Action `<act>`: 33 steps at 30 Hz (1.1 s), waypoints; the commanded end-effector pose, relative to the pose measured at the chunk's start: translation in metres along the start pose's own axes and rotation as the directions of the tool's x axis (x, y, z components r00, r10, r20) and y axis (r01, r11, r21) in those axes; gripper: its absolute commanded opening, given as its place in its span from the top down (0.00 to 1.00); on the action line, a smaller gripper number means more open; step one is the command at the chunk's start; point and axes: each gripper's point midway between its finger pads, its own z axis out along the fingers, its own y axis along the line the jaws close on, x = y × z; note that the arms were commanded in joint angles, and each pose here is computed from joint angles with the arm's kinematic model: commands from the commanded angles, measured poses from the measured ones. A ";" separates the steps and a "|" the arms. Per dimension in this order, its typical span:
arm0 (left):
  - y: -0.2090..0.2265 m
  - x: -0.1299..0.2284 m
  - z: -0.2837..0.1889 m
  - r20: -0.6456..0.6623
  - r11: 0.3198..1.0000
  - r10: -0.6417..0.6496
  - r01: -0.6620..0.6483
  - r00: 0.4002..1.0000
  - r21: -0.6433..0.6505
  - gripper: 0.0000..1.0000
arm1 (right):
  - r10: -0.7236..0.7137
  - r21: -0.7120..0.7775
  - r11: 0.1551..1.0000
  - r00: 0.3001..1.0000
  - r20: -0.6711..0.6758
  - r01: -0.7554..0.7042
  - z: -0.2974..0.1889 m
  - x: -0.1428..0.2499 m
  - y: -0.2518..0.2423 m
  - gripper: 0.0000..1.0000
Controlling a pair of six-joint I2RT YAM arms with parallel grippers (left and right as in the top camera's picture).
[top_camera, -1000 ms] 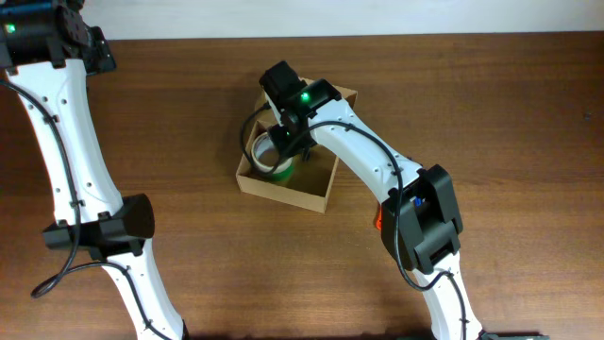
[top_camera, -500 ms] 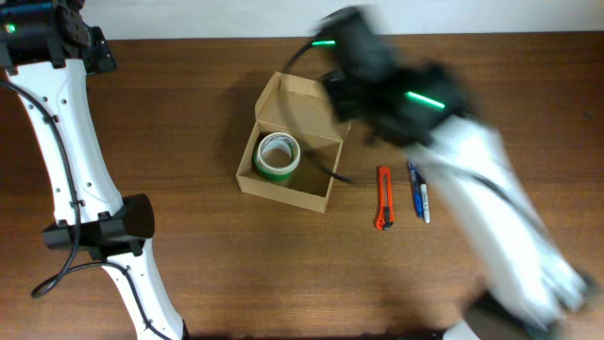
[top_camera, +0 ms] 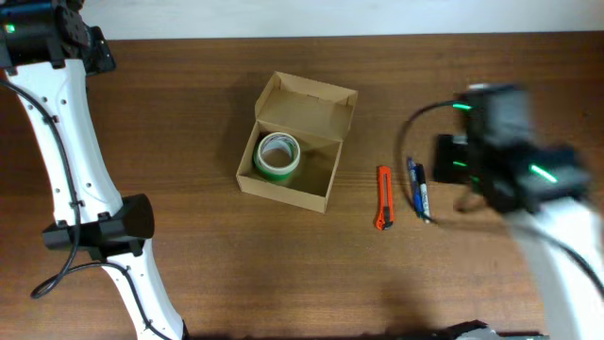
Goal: Pack container
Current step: 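Grasp the orange box cutter with the right gripper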
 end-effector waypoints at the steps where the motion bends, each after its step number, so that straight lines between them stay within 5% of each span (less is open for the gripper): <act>1: 0.012 -0.005 -0.016 0.040 1.000 -0.012 0.012 0.999 -0.009 0.00 | 0.059 -0.083 0.994 0.981 -0.182 -0.075 0.048 0.041 0.022 0.37; 9: 0.012 -0.005 -0.016 0.040 1.000 -0.012 0.012 0.999 -0.009 0.00 | 0.060 0.006 0.998 0.898 -0.437 -0.063 0.152 0.101 0.030 0.32; 24: 0.012 -0.005 -0.016 0.040 1.000 -0.012 0.012 0.999 -0.009 0.00 | -0.028 -0.082 0.996 0.852 -0.523 -0.017 0.220 0.123 0.055 0.32; 27: 0.012 -0.005 -0.016 0.040 1.000 -0.012 0.012 0.999 -0.009 0.00 | -0.054 -0.084 0.996 0.847 -0.529 0.011 0.228 0.127 0.054 0.44; 31: 0.012 -0.005 -0.016 0.040 1.000 -0.012 0.012 0.999 -0.009 0.00 | -0.054 -0.077 0.997 0.837 -0.545 0.014 0.235 0.132 0.053 0.79; 33: 0.012 -0.005 -0.016 0.040 1.000 -0.012 0.012 0.999 -0.009 0.00 | -0.054 -0.075 0.997 0.834 -0.549 0.015 0.236 0.134 0.053 0.85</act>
